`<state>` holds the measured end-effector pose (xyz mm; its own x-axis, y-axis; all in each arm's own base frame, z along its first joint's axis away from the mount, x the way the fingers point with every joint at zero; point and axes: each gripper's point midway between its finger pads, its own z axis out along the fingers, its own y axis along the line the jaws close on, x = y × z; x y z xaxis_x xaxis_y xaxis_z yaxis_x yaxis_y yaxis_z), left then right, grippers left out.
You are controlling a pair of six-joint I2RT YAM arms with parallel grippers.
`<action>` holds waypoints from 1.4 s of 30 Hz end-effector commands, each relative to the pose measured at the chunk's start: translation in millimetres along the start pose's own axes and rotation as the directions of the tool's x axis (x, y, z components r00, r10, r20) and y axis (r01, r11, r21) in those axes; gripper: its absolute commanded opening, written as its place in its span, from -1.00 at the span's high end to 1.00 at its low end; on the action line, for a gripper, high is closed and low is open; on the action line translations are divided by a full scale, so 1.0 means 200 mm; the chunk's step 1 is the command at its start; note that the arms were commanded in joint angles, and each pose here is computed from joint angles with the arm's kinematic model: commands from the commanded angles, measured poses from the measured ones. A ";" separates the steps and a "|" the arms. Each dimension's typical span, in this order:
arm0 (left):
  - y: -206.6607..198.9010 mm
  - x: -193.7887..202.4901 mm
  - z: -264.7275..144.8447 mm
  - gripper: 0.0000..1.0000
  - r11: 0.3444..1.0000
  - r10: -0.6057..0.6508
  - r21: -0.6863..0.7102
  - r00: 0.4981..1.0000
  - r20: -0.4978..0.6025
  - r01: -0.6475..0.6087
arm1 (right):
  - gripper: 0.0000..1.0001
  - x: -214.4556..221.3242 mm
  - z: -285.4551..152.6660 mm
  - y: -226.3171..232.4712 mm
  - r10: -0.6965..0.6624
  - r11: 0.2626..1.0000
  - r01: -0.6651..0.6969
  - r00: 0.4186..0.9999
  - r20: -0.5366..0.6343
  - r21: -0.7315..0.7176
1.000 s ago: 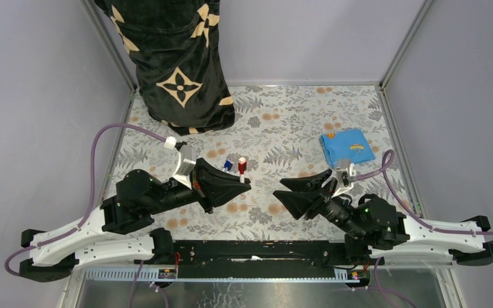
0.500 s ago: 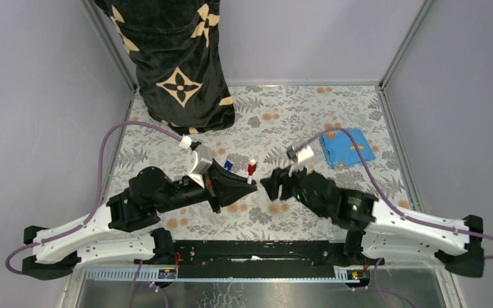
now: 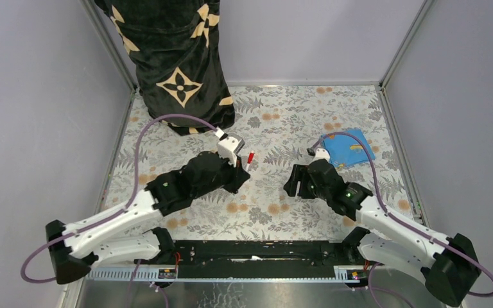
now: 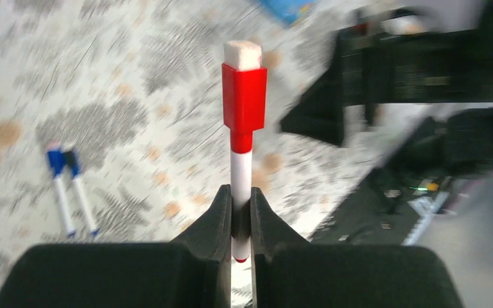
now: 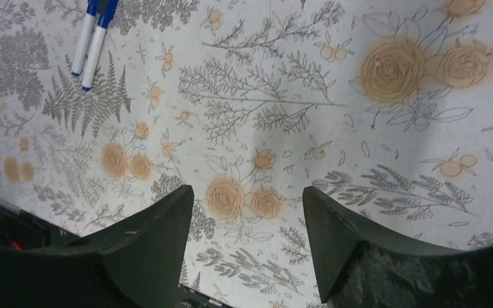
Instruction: Insert the pens into the pen caps
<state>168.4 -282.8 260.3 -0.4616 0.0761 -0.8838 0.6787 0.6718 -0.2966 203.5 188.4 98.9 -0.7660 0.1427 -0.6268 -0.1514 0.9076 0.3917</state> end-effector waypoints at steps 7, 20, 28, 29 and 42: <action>0.53 0.59 0.27 1.00 0.956 -0.109 -0.294 0.902 -0.417 -0.020 | -0.51 0.08 -0.11 0.03 0.072 0.992 -0.074 0.997 -0.018 -0.103; 0.77 0.76 0.44 1.00 0.903 -0.080 -0.391 0.824 -0.561 -0.179 | -0.73 0.18 -0.15 -0.03 0.088 0.992 -0.094 0.994 -0.062 -0.086; 0.88 0.82 0.43 0.82 0.882 -0.127 -0.439 0.811 -0.571 -0.171 | -0.77 0.19 -0.15 -0.04 0.060 0.993 -0.066 0.996 -0.068 -0.093; 0.88 0.83 0.43 0.78 0.882 -0.130 -0.440 0.812 -0.569 -0.167 | -0.79 0.19 -0.15 -0.04 0.059 0.994 -0.065 0.996 -0.069 -0.089; 0.93 0.91 0.45 0.65 0.867 -0.165 -0.468 0.788 -0.593 -0.170 | -0.94 0.19 -0.15 -0.03 0.073 0.993 -0.080 0.995 -0.074 -0.087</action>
<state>249.9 -211.2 11.3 -0.8203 0.4029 -0.4059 0.4228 0.9052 0.0440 156.6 171.3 85.3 -0.8203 0.1773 -0.5437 -0.1267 0.8707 0.4751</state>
